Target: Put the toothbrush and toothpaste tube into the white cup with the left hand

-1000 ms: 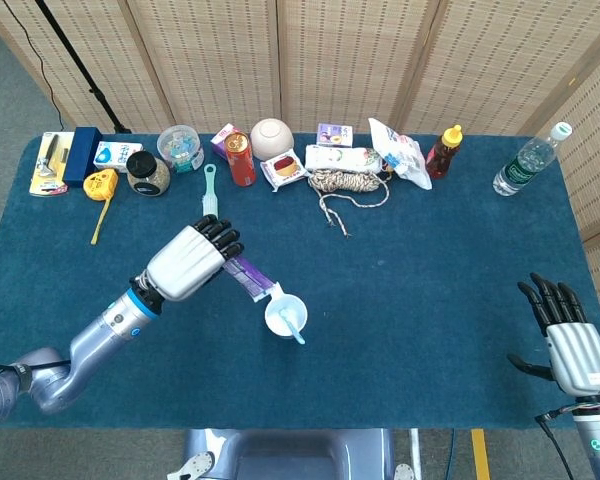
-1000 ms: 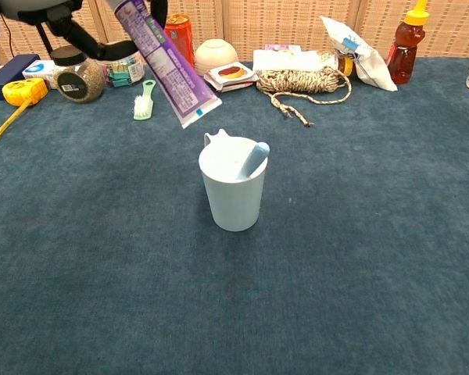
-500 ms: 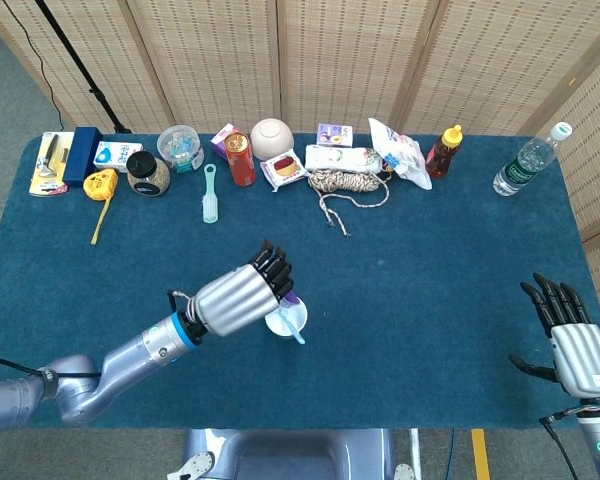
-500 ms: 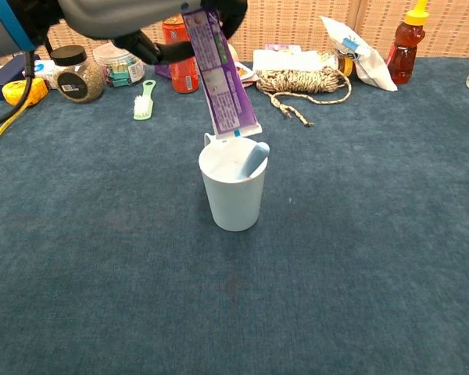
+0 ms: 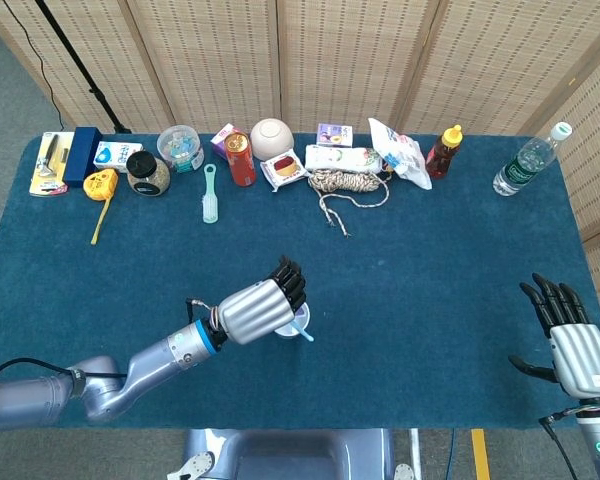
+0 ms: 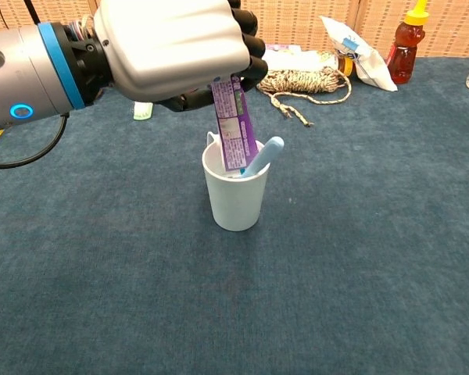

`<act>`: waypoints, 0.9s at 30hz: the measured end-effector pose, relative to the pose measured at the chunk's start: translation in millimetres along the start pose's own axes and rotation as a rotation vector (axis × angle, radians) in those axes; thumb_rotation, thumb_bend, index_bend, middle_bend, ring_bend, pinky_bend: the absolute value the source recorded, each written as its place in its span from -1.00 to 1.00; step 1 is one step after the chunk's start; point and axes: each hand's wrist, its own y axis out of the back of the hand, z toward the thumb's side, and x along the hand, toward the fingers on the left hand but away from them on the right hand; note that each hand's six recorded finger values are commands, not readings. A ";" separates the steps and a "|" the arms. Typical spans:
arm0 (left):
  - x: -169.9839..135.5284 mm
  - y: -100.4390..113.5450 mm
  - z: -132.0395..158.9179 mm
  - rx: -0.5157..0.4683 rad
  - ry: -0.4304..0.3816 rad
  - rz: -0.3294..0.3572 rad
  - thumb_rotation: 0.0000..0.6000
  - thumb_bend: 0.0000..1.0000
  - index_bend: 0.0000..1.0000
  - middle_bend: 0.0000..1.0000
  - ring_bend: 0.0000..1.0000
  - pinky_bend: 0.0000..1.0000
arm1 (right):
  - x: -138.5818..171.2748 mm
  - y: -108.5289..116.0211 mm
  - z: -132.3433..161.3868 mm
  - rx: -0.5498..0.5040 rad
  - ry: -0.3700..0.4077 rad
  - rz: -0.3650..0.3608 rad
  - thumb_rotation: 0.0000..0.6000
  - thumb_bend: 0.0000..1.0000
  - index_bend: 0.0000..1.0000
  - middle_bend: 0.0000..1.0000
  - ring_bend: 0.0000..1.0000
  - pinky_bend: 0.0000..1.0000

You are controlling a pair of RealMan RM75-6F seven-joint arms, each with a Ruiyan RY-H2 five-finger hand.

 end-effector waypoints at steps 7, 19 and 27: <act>0.7 -5.1 6.0 0.018 -0.009 -0.006 1.00 -0.23 0.31 -0.17 -0.42 -0.32 | 0.2 -0.1 0.0 -0.001 0.001 0.001 1.00 -1.00 -0.88 -1.00 -1.00 -1.00; -2.4 -14.4 17.5 0.063 -0.042 -0.021 1.00 -0.23 0.08 -0.23 -0.52 -0.32 | 0.1 -1.3 1.1 -0.001 0.005 0.005 1.00 -1.00 -0.88 -1.00 -1.00 -1.00; -6.7 -21.2 20.5 0.050 -0.032 -0.051 1.00 -0.25 -0.40 -0.45 -0.71 -0.32 | 0.4 -1.6 1.8 0.000 0.007 0.006 1.00 -1.00 -0.88 -1.00 -1.00 -1.00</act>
